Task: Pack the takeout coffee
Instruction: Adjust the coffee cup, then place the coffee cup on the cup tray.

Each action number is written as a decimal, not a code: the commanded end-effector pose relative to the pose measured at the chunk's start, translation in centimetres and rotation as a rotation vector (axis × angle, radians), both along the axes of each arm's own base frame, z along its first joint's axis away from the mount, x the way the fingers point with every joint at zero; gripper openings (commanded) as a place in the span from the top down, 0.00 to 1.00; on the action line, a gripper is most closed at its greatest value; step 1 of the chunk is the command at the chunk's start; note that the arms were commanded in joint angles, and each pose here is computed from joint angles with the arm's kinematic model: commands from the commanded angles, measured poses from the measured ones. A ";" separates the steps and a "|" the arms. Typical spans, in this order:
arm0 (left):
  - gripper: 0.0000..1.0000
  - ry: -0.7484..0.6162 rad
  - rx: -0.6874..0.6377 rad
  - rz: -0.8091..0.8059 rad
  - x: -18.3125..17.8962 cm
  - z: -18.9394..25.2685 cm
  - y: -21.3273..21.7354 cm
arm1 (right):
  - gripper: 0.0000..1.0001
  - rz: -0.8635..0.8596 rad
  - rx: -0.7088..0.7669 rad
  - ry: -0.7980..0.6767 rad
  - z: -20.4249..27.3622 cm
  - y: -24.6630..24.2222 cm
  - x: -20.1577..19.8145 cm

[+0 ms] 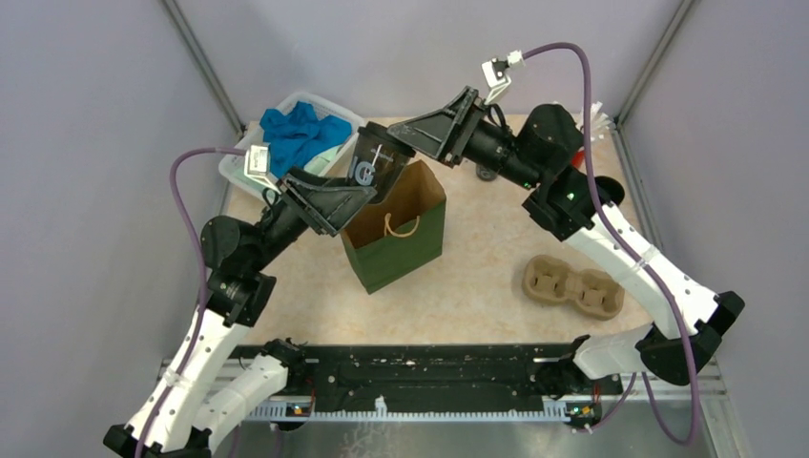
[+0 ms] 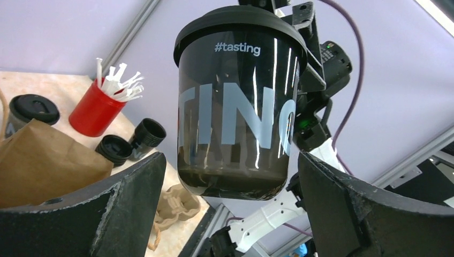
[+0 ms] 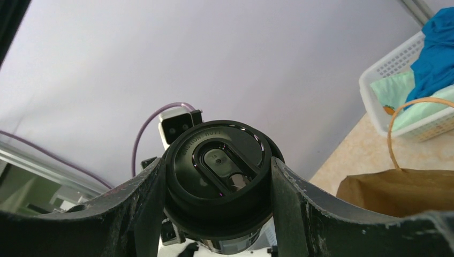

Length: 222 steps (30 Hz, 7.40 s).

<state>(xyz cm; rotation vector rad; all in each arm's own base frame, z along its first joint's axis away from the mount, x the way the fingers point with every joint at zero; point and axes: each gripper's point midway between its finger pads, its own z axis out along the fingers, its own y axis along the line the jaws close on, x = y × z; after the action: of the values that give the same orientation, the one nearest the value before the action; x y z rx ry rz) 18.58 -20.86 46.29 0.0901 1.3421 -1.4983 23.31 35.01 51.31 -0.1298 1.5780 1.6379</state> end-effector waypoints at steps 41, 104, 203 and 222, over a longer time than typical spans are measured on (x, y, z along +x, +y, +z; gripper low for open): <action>0.51 -0.109 0.304 -0.342 -7.1 -3.7 -1.6 | 0.03 0.589 -0.222 -0.165 -4.6 -7.1 -9.1; 0.23 -0.009 0.380 -0.212 -4.7 -5.2 -1.0 | 0.47 0.563 -0.304 -0.030 -9.8 -2.4 -8.9; 1.00 -0.124 0.688 0.440 8.0 -15.0 4.5 | 0.83 0.174 -1.474 -1.086 -21.3 0.0 -3.0; 1.00 -0.234 0.648 0.469 7.1 -14.8 4.9 | 0.83 0.132 -1.586 -1.120 -25.4 -0.5 -3.3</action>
<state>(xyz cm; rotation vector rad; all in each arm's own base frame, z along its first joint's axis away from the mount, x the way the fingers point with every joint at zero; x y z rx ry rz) 26.06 -15.64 28.34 0.2991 1.6100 -0.5862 19.22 34.08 23.39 -1.7315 1.4935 -0.1188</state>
